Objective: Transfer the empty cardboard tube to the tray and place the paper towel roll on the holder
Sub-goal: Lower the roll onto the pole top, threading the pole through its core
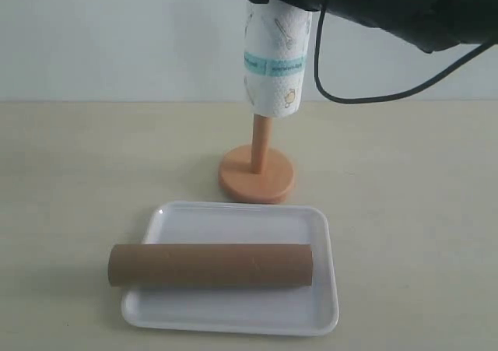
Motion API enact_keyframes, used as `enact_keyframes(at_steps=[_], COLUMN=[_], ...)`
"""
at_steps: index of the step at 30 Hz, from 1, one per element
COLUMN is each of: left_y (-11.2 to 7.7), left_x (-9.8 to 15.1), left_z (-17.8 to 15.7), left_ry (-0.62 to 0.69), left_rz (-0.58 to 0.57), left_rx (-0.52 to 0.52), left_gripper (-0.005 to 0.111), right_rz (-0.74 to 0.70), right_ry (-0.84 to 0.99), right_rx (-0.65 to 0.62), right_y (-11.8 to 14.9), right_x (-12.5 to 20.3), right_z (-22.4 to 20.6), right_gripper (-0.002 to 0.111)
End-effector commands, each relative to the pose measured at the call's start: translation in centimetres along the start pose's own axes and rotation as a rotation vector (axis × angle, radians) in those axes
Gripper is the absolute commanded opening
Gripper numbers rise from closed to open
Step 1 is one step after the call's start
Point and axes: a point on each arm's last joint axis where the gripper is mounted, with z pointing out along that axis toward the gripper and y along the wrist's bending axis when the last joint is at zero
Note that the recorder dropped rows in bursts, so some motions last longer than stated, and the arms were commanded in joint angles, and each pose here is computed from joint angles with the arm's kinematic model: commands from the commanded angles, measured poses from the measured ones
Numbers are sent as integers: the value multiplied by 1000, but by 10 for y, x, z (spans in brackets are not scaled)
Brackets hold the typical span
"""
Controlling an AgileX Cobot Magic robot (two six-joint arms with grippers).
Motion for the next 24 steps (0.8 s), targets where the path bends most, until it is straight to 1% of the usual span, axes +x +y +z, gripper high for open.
enact_keyframes(at_steps=[1,7,15,21,24], left_y=[0,0,0,0,0], left_x=[1,1,1,1,1], left_z=[0,0,0,0,0], left_ry=[-3,-3,-3,-3,-3], left_rz=[-10,-10,-10,-10,-10], left_rx=[-2,-2,-2,-2,-2], left_gripper=[4,4,4,4,4], right_rz=[-48,-91,-128,-114,-108], right_ry=[-4,-15,-28,-6,2], right_rx=[-3,-12,-5,-21,-22], right_y=[2,10,9,10,10], right_x=[9,29,41,59,63], right_z=[7,20,28,38,39], right_gripper=[0,0,0,0,0])
